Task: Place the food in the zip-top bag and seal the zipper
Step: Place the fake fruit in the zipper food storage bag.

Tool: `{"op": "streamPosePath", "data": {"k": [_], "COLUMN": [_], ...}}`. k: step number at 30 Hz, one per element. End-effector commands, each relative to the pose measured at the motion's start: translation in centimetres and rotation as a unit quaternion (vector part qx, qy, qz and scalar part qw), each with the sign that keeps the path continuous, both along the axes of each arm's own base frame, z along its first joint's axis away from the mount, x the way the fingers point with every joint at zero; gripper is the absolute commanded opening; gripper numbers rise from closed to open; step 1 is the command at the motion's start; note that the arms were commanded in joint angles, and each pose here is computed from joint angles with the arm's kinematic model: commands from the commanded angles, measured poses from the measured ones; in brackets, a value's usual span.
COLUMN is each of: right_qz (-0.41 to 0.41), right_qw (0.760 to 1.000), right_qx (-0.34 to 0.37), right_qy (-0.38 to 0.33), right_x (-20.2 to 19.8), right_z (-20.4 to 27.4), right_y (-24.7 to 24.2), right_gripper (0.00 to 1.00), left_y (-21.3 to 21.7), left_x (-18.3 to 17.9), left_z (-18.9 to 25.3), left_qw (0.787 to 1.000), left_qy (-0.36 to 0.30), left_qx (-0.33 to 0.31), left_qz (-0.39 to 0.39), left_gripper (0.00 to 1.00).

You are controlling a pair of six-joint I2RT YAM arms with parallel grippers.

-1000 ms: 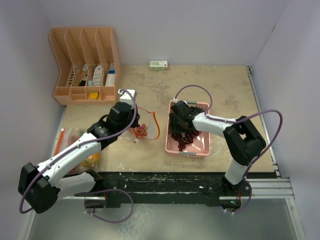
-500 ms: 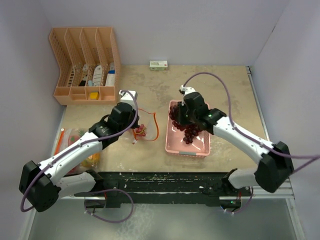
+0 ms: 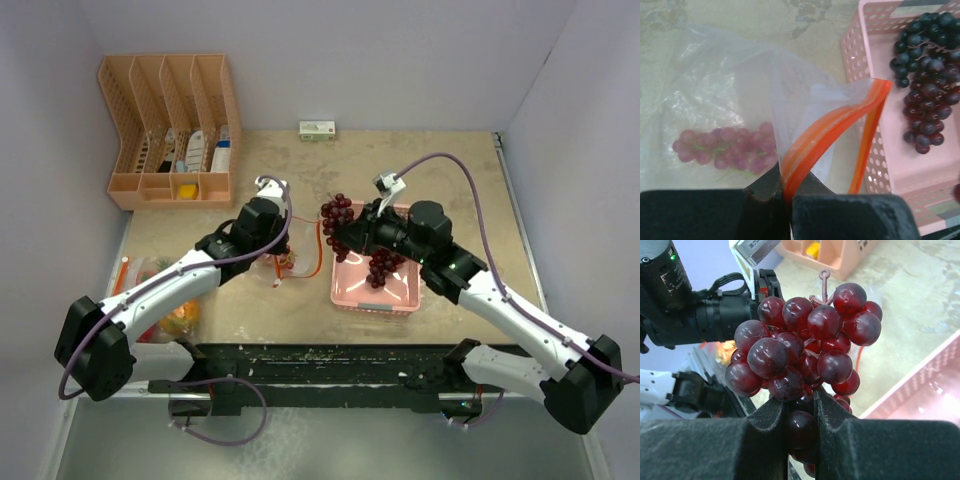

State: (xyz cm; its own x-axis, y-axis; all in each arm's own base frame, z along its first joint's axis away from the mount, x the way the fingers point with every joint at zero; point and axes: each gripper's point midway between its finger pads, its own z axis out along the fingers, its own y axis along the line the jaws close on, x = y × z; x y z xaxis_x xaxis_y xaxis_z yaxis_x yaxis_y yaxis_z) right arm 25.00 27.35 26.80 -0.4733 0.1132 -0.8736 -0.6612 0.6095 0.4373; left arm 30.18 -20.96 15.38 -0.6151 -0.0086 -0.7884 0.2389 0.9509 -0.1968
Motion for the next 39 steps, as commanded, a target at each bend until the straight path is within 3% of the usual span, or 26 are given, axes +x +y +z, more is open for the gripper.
{"op": "streamPosePath", "data": {"k": [1, 6, 11, 16, 23, 26, 31, 34, 39], "right_qz": [0.009, -0.026, -0.039, -0.017, -0.055, -0.083, -0.077, -0.033, -0.008], "right_qw": [0.981, 0.969, 0.968, 0.983, 0.995, 0.996, 0.994, 0.995, 0.987], "right_qx": [0.170, 0.220, 0.232, 0.181, 0.080, 0.013, -0.062, -0.093, -0.157], "right_qy": [-0.091, -0.112, -0.089, -0.034, 0.034, 0.040, 0.040, 0.029, 0.023], "right_x": [-0.1, 1.7, 3.3, 2.1, 1.2, 2.6, 3.9, 3.7, 2.6], "right_z": [7.1, 7.1, 4.8, -1.1, -9.0, -10.3, -10.6, -10.2, -10.7], "right_y": [1.6, 2.6, 4.7, 7.8, 6.9, 6.5, 7.5, 8.8, 8.6], "right_gripper": [0.02, 0.02, 0.02, 0.03, 0.11, 0.27, 0.72, 0.81, 0.85], "left_y": [-2.2, -2.2, -2.2, -2.2, -2.2, -2.3, -2.5, -2.5, -2.5], "left_x": [0.5, 0.0, -0.6, -0.6, -0.4, -0.3, -0.3, -0.2, -0.1], "left_z": [4.2, 5.9, 6.1, 5.8, 5.7, 5.9, 5.9, 5.6, 5.4], "left_qw": [0.998, 0.997, 0.996, 0.996, 0.996, 0.996, 0.996, 0.996, 0.996], "left_qy": [-0.022, -0.025, -0.022, -0.021, -0.025, -0.026, -0.026, -0.025, -0.027], "left_qx": [-0.059, -0.069, -0.084, -0.082, -0.077, -0.078, -0.082, -0.081, -0.077], "left_qz": [-0.023, -0.031, -0.031, -0.032, -0.031, -0.034, -0.038, -0.037, -0.037], "left_gripper": [0.00, 0.00, 0.00, 0.00, 0.00, 0.00, 0.00, 0.00, 0.00]}}
